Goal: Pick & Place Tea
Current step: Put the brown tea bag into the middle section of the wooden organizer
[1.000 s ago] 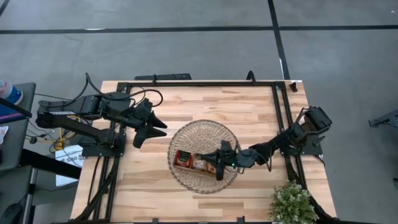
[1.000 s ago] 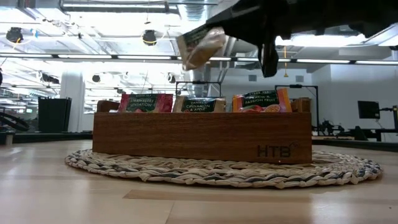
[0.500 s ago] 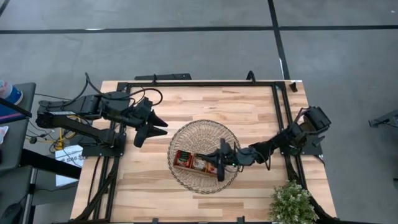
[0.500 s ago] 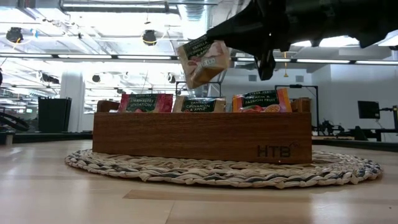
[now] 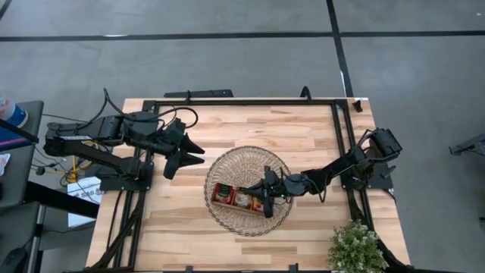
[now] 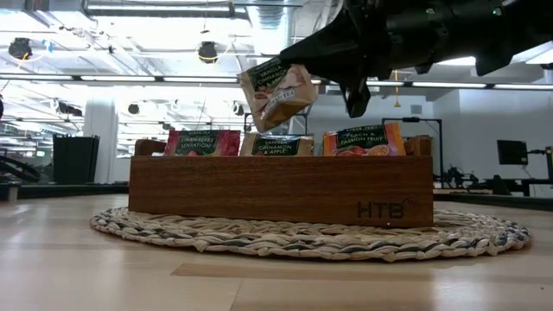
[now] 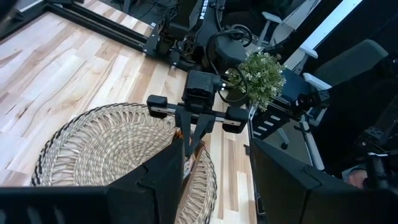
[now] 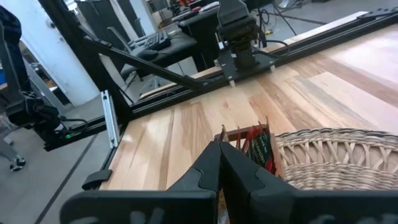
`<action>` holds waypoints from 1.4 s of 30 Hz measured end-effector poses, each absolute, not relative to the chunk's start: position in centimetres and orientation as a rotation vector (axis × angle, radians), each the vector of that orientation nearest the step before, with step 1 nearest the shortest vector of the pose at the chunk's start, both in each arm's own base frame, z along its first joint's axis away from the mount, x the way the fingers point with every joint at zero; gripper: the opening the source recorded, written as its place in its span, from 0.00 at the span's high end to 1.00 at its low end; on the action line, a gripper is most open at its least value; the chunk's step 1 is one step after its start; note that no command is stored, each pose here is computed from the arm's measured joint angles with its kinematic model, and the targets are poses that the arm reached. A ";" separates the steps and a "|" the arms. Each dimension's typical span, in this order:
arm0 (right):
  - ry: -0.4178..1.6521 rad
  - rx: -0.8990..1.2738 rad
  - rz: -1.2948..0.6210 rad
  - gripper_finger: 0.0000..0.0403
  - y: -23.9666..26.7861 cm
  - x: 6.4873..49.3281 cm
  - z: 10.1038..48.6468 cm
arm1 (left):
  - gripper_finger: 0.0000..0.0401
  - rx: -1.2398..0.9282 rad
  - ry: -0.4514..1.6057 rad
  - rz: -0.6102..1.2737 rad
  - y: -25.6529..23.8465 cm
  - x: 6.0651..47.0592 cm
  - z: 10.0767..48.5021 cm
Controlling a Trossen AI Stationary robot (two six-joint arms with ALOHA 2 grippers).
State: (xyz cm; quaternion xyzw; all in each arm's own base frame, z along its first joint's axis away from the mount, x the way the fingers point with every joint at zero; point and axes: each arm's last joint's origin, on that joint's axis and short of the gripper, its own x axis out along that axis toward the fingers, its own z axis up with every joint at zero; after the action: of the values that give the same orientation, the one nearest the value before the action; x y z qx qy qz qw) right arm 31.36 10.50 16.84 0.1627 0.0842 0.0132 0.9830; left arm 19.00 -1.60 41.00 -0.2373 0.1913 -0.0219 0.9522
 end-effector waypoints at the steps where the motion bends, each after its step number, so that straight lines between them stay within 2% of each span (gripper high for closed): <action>1: 0.172 0.328 0.031 1.00 10.4 31.4 16.8 | 0.57 -0.482 0.389 -0.044 -1.6 19.0 41.0; 25: 0.188 0.344 0.074 1.00 9.4 31.8 16.8 | 0.57 -0.476 0.386 -0.034 -1.6 19.0 41.0; 35: 0.128 0.367 0.083 1.00 9.1 32.0 17.4 | 0.57 -0.476 0.385 -0.030 -1.6 19.0 41.0; 42: 0.046 0.415 0.069 1.00 10.5 32.6 15.4 | 0.57 -0.476 0.386 -0.030 -1.6 19.0 41.0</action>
State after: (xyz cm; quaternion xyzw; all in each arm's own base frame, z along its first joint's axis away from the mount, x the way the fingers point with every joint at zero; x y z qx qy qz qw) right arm 32.58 10.54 15.45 0.2062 0.0226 0.0344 0.9777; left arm 19.02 -1.55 40.99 -0.2342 0.1898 -0.0149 0.9534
